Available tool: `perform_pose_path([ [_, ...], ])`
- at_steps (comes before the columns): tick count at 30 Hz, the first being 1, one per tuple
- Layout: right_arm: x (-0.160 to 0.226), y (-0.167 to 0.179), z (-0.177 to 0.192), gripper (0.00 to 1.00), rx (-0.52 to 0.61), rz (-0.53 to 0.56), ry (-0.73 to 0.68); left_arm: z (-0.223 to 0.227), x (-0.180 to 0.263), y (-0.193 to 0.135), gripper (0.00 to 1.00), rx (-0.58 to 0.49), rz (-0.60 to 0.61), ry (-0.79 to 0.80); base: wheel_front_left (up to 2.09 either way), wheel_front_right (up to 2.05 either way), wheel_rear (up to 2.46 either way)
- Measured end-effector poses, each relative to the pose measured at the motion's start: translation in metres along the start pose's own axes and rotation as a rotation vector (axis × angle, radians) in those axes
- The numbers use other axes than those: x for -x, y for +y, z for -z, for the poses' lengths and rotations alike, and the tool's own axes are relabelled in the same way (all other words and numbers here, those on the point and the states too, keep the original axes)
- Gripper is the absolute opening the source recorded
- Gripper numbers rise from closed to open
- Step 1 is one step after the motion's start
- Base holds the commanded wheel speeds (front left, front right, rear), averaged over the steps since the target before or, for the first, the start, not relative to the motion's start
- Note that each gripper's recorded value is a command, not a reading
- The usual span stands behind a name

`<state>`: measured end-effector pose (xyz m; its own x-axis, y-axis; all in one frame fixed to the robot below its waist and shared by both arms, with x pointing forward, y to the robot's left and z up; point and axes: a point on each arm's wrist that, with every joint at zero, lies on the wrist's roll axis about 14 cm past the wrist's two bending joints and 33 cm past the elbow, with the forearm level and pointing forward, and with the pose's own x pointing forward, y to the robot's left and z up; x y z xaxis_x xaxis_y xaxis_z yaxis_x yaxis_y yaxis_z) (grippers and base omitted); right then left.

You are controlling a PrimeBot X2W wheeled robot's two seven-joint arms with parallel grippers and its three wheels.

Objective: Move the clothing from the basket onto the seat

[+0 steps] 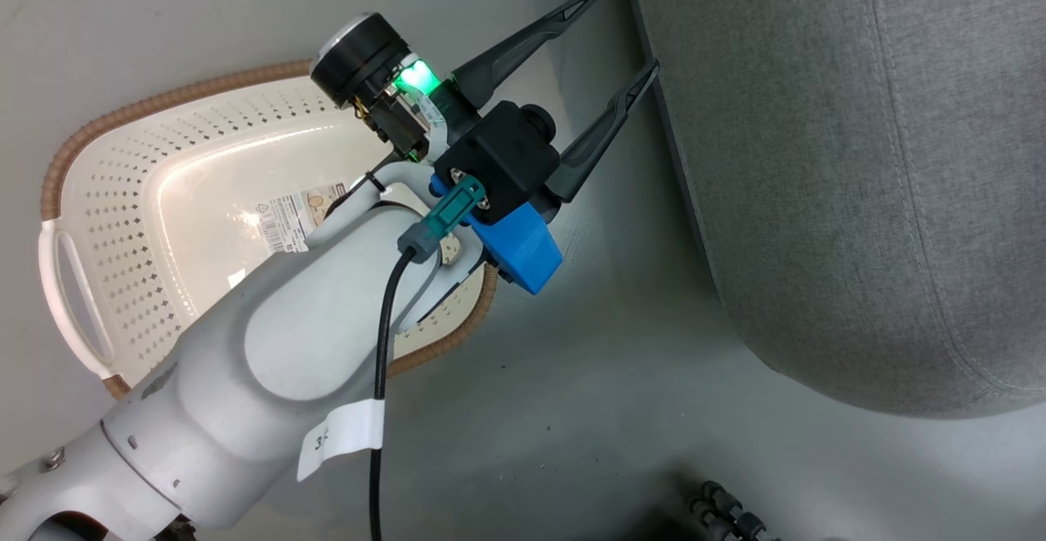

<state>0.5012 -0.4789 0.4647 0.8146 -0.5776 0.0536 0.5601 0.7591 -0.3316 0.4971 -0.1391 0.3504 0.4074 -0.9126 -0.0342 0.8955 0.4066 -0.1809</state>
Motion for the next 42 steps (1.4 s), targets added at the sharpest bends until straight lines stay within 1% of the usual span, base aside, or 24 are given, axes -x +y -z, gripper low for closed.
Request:
perform_pose_path([
  [4,0.023,-0.013,0.002,1.00,0.008,0.005,0.013,-0.012,-0.001,-0.007,1.00,-0.002,0.002,-0.020,0.00,0.00,0.00],
  [11,0.079,-0.038,0.016,1.00,0.000,0.023,0.084,-0.041,-0.001,-0.021,1.00,-0.017,0.001,-0.057,0.00,0.00,0.00],
  [17,0.117,-0.057,0.022,1.00,0.003,0.028,0.132,-0.065,0.003,-0.038,1.00,-0.019,-0.005,-0.079,0.00,0.00,0.00],
  [22,0.139,-0.063,0.015,1.00,-0.003,0.013,0.125,-0.082,0.012,-0.048,1.00,-0.022,-0.035,-0.088,0.00,0.00,0.00],
  [25,0.148,-0.063,0.002,1.00,-0.011,-0.003,0.091,-0.099,0.019,-0.053,1.00,-0.024,-0.061,-0.113,0.00,0.00,0.00],
  [28,0.152,-0.055,-0.017,1.00,-0.019,-0.043,0.035,-0.114,0.028,-0.057,1.00,-0.027,-0.092,-0.137,0.00,0.00,0.00],
  [33,0.153,-0.037,-0.057,1.00,-0.056,-0.115,-0.086,-0.136,0.049,-0.055,1.00,-0.040,-0.171,-0.175,0.00,0.00,0.00],
  [37,0.155,-0.015,-0.086,1.00,-0.093,-0.182,-0.171,-0.155,0.071,-0.044,1.00,-0.061,-0.264,-0.215,0.00,0.00,0.00],
  [42,0.159,0.017,-0.114,1.00,-0.142,-0.276,-0.248,-0.177,0.109,-0.022,1.00,-0.090,-0.416,-0.270,0.00,0.00,0.00],
])
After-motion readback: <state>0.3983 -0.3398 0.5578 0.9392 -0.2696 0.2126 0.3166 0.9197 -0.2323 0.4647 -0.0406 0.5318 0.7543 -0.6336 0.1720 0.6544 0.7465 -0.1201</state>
